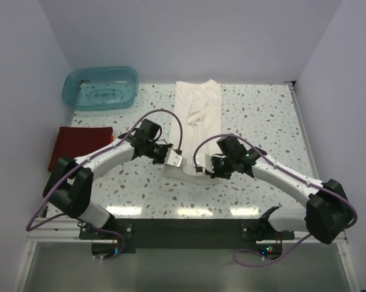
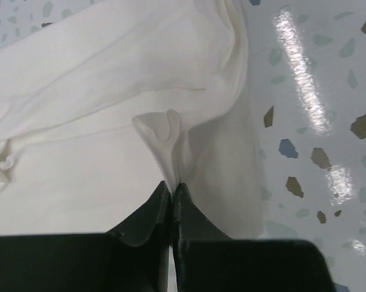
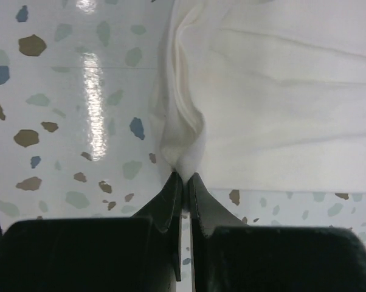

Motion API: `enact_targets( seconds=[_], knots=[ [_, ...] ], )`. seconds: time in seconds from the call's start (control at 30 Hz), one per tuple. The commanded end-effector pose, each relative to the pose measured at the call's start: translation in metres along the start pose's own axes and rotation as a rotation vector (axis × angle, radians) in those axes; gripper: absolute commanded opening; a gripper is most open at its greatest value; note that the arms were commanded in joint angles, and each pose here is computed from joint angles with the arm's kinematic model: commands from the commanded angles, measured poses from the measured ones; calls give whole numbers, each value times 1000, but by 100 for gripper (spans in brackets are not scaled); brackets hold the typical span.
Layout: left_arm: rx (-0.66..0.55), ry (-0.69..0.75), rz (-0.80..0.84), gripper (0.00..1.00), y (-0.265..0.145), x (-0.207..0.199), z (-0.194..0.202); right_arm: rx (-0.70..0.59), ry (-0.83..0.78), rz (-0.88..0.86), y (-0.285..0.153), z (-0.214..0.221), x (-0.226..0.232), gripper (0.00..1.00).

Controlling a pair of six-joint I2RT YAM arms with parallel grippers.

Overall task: Fold and stack the t-shirts
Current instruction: Fold the tshirt

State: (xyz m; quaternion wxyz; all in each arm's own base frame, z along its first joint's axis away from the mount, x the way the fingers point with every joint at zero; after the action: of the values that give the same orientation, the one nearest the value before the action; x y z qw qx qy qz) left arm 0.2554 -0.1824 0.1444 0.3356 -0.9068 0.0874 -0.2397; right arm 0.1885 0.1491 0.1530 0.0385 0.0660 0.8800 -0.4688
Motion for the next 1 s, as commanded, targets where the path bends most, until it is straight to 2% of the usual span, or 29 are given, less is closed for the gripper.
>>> enact_targets(
  seconds=[0.0,0.43,0.67,0.97],
  knots=[
    [-43,56,-34,0,-2,35,1,-86,-72,28,-5,-16,-32,0],
    [-2,82,-122,0,-2,121,55,-96,-43,126,4,-15,-154,0],
    [26,82,-154,0,6,159,92,-80,-11,156,13,-5,-197,0],
    [34,127,-206,0,14,196,115,-63,36,189,28,12,-236,0]
  ],
)
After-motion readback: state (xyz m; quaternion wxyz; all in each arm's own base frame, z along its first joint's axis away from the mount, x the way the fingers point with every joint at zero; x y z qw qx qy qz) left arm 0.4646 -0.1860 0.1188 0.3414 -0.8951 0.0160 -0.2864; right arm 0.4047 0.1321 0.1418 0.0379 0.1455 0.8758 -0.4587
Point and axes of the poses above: each gripper's point midway between its finger pads, its own y axis out along the fingers, its own x axis along the line the jaws close on, z = x × y, the point moved 9 cm from there along -y, back along the fingers, and after that the axes turned 5 degrees about y, right-handed, at the moved point
